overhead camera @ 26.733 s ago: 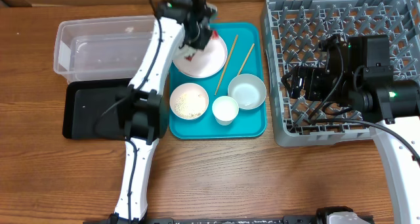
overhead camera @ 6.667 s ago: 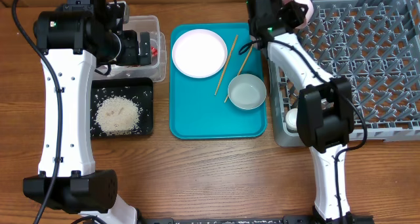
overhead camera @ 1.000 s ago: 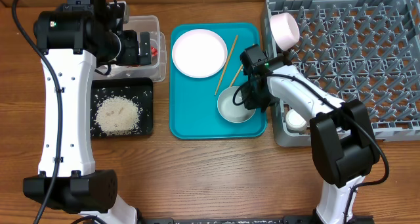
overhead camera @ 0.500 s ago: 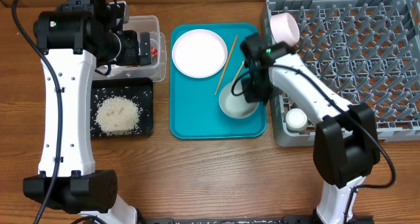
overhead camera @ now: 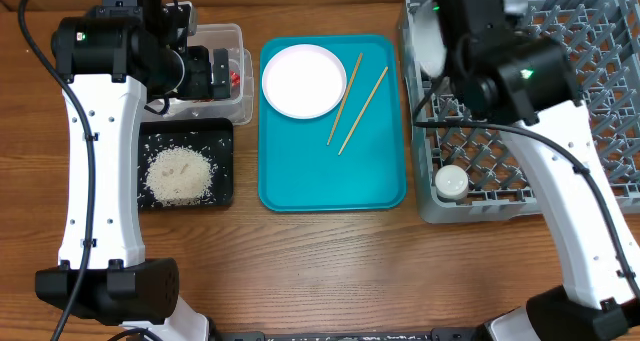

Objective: Sort waste into correct bins and load items into the dishwasher
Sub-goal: 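Carry the grey bowl right and set it in the dish rack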

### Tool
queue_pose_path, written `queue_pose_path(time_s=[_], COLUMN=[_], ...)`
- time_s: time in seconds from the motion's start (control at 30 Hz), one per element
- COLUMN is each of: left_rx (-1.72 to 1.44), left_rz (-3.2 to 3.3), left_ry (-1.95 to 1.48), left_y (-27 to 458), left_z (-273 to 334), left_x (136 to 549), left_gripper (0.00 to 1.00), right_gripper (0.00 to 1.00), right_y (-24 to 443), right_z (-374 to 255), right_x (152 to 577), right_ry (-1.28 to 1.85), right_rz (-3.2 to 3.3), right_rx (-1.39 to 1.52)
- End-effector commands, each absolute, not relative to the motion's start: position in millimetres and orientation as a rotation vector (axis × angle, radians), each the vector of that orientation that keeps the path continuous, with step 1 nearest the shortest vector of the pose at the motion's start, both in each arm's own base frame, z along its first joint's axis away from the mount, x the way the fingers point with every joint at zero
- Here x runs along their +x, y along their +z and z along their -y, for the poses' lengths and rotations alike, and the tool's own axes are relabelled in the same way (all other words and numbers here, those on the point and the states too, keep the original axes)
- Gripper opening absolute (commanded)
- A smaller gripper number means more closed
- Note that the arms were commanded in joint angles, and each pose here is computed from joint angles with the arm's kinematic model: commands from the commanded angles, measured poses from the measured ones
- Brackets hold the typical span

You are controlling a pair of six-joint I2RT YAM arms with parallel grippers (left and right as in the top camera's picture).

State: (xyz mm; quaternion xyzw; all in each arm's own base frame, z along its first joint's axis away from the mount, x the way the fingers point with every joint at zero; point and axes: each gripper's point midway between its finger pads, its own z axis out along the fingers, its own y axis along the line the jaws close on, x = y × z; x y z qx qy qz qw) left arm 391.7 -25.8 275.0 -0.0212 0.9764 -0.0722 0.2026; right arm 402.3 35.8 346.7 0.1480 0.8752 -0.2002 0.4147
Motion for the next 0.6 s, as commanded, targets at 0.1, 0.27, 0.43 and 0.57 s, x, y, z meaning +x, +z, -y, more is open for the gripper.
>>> queue_pose_path(time_s=[0.1,0.27,0.43,0.57], left_rx=[-0.074,-0.074,-0.074,-0.074], left_rz=[-2.682,-2.682,-2.682,-2.682], left_ry=[-0.195,-0.195,-0.195,-0.195], left_y=[289.2,289.2,289.2,289.2], left_z=[23.6,23.6,23.6,23.6], left_x=[390.9,390.9,390.9,390.9], left_gripper=[1.00,1.00,1.00,1.00], right_gripper=[0.04,0.04,0.04,0.04], right_y=[333.4,280.8,242.8,218.7], right_z=[8.6,13.6,16.2,14.6], right_x=[410.5,418.8,424.1,428.7], right_ry=[-0.987,-1.207,-1.379,-1.398], right_rz=[-1.987,-2.023,-1.992,-2.006], right_rx=[0.489,0.393,0.317,0.298])
